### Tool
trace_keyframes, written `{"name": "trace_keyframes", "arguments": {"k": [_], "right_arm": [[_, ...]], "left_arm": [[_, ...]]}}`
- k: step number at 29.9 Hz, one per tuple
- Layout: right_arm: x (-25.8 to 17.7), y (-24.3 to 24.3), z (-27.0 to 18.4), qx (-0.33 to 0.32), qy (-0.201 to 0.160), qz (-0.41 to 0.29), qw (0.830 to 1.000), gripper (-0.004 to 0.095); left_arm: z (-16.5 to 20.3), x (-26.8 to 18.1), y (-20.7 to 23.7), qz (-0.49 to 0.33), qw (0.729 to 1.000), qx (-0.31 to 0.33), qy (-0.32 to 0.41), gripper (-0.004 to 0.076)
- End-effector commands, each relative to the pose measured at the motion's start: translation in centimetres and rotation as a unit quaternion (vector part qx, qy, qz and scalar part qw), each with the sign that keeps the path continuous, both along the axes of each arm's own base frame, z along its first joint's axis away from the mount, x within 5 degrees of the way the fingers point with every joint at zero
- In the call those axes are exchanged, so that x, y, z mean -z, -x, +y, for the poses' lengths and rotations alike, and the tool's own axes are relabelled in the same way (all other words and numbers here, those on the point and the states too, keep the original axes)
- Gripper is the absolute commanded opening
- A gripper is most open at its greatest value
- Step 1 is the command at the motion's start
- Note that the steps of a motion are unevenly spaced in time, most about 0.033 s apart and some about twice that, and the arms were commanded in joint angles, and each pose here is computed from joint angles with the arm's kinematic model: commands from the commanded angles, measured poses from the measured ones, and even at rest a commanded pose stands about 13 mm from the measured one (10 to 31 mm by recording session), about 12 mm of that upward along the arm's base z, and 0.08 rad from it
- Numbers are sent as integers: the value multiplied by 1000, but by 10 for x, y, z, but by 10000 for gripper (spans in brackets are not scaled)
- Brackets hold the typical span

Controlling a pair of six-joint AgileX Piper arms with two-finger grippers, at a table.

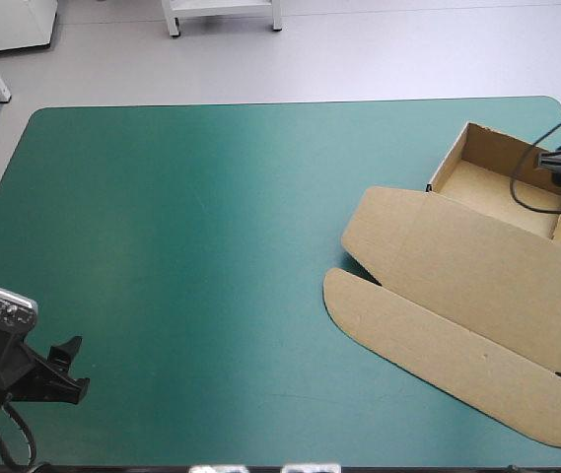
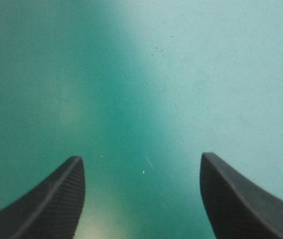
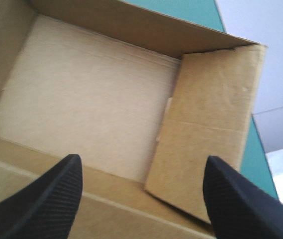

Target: Fold the box

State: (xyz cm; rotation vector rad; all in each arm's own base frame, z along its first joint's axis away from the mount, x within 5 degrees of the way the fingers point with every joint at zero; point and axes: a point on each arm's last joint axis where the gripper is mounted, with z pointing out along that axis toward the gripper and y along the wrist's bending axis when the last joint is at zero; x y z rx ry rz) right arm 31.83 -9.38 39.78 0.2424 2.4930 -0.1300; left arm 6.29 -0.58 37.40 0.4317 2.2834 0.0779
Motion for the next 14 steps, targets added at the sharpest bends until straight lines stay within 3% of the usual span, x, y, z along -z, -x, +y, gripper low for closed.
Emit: {"name": "trace_keyframes", "arguments": {"k": [1,7,14], "right_arm": [[-44,28,42,-61,9,-67,996,557],[-62,84,116,-189,2,-148,971,493],[-45,170,163,-351,-13,-221,910,352]], "left_arm": [[4,-15,7,-68,997,-4,31,475],[15,-21,26,-125,990,-21,56,475],[17,-19,30,-118,991,-22,58,462]]}}
